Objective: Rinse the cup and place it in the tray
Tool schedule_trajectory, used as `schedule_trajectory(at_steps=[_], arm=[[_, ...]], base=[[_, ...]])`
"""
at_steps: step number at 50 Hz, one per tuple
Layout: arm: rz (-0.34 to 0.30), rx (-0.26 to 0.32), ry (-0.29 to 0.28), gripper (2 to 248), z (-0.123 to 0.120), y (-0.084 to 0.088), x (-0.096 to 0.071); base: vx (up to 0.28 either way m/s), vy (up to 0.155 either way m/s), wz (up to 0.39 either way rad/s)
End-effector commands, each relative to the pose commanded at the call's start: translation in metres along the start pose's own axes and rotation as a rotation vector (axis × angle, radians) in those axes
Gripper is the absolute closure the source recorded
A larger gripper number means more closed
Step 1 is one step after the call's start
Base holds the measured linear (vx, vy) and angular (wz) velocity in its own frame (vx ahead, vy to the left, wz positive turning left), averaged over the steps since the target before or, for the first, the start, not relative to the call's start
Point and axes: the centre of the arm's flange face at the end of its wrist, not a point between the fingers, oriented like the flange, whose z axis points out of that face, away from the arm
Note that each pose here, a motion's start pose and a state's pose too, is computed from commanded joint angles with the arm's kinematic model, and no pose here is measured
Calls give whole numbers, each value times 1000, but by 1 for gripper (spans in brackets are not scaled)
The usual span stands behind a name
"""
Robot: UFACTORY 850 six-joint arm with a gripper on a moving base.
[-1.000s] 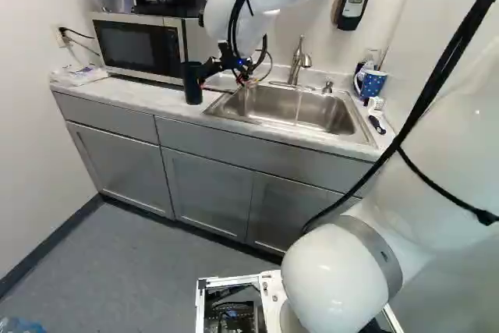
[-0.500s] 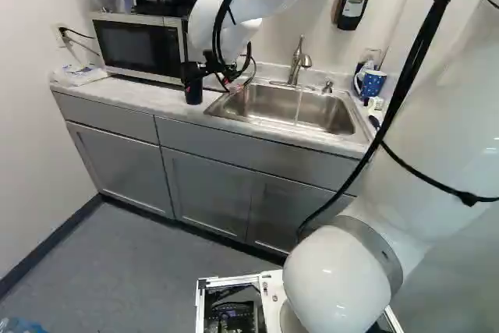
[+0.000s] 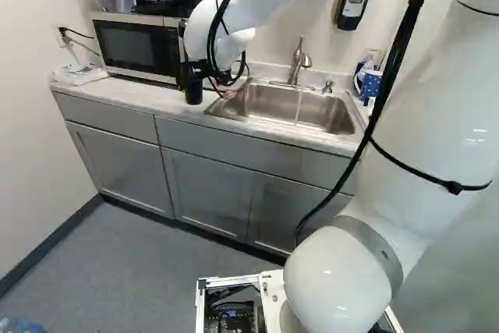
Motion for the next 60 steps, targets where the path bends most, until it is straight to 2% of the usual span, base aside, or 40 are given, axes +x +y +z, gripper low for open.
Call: schedule_trajectory(at_steps=[29,60], arm=[[-1,1,70,3,28,-1,-8],[-14,19,160,3,45,-13,-24]], base=[[0,0,0],[0,0,0]])
